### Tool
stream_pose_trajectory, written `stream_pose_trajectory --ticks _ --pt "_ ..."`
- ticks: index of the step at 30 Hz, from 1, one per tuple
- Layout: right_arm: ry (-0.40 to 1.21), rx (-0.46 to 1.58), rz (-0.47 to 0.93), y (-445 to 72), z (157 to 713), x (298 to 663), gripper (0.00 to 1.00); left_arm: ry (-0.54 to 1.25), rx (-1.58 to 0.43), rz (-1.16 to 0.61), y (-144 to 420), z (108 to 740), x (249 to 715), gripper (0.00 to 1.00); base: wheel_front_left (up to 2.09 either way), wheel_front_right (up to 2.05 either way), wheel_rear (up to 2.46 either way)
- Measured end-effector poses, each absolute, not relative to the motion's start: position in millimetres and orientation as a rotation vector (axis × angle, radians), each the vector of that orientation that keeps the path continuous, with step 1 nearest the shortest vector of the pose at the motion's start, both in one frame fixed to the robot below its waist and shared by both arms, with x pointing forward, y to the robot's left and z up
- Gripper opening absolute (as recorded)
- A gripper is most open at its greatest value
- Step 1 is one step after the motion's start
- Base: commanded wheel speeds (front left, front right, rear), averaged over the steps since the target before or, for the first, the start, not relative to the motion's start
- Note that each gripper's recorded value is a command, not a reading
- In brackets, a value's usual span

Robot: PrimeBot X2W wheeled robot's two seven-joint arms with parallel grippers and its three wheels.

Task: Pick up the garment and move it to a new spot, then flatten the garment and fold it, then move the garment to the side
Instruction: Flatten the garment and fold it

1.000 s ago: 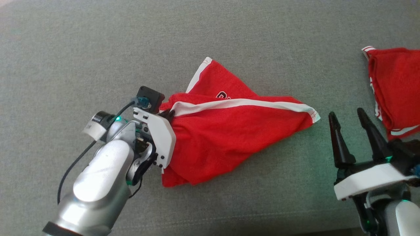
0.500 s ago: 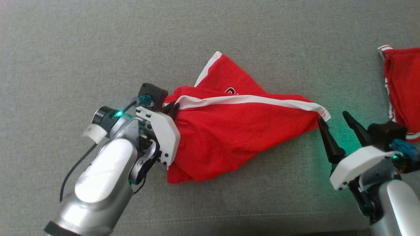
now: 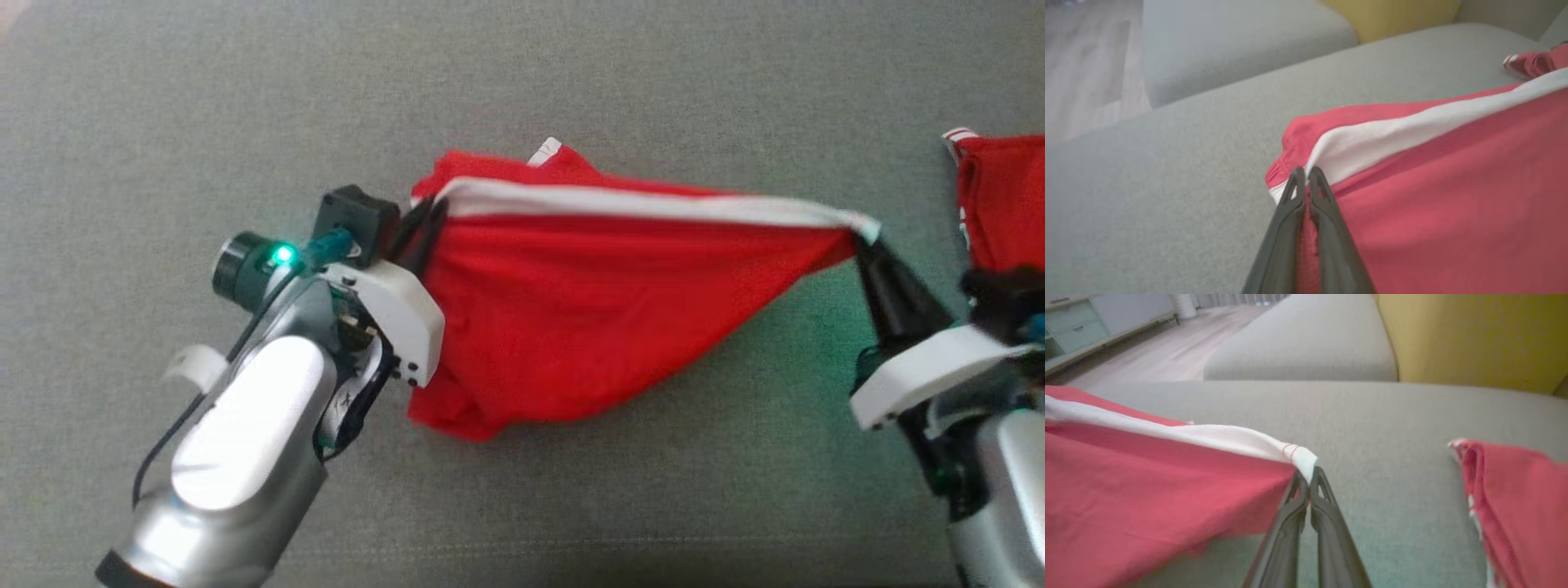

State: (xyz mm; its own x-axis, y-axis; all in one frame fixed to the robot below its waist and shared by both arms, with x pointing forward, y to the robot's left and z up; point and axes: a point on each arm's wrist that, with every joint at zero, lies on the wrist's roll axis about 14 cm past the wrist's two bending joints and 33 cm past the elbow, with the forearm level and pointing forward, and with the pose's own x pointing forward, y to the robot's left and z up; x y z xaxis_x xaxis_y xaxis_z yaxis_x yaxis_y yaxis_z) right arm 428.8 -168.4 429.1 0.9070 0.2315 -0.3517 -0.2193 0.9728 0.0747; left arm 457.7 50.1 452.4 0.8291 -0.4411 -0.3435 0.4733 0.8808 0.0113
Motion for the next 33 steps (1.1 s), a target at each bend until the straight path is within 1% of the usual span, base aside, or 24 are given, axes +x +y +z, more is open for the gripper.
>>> stream_pose_trajectory --ticks 4,9,12,13,19,22,26,30,33 --pt "0.212 0.018 0.232 -170.2 476.8 441.2 0.0 0.167 0.087 -0.448 55.9 498.9 466.1 0.0 0.0 0.0 0.0" --pt "0.0 -0.049 0.23 -176.9 554.7 448.6 0.0 -0.084 0.088 -0.403 65.3 570.9 465.7 0.0 0.0 0.0 0.0" --pt "-0.122 -0.095 0.221 -181.1 604.2 445.0 0.0 -0.21 0.092 -0.384 68.9 612.4 457.9 0.0 0.0 0.0 0.0" --pt "-0.204 -0.117 0.213 -183.2 637.1 439.5 0.0 -0.29 0.102 -0.386 70.1 640.3 450.0 0.0 0.0 0.0 0.0" --pt "-0.389 -0.179 0.189 -188.8 715.6 419.0 0.0 -0.499 0.152 -0.393 71.0 719.9 429.9 0.0 0.0 0.0 0.0" --pt "-0.441 -0.178 0.183 -190.4 739.1 414.6 0.0 -0.537 0.168 -0.4 69.2 738.4 426.5 0.0 0.0 0.0 0.0" --pt "-0.461 -0.174 0.184 -192.1 751.8 415.9 0.0 -0.522 0.166 -0.43 64.3 740.0 428.7 0.0 0.0 0.0 0.0" --pt "-0.407 -0.139 0.216 -186.9 741.1 432.2 0.0 -0.452 0.14 -0.455 59.6 725.1 446.6 0.0 0.0 0.0 0.0" --pt "-0.328 -0.11 0.25 -179.6 719.9 455.3 0.0 -0.374 0.108 -0.462 56.2 704.5 471.0 0.0 0.0 0.0 0.0"
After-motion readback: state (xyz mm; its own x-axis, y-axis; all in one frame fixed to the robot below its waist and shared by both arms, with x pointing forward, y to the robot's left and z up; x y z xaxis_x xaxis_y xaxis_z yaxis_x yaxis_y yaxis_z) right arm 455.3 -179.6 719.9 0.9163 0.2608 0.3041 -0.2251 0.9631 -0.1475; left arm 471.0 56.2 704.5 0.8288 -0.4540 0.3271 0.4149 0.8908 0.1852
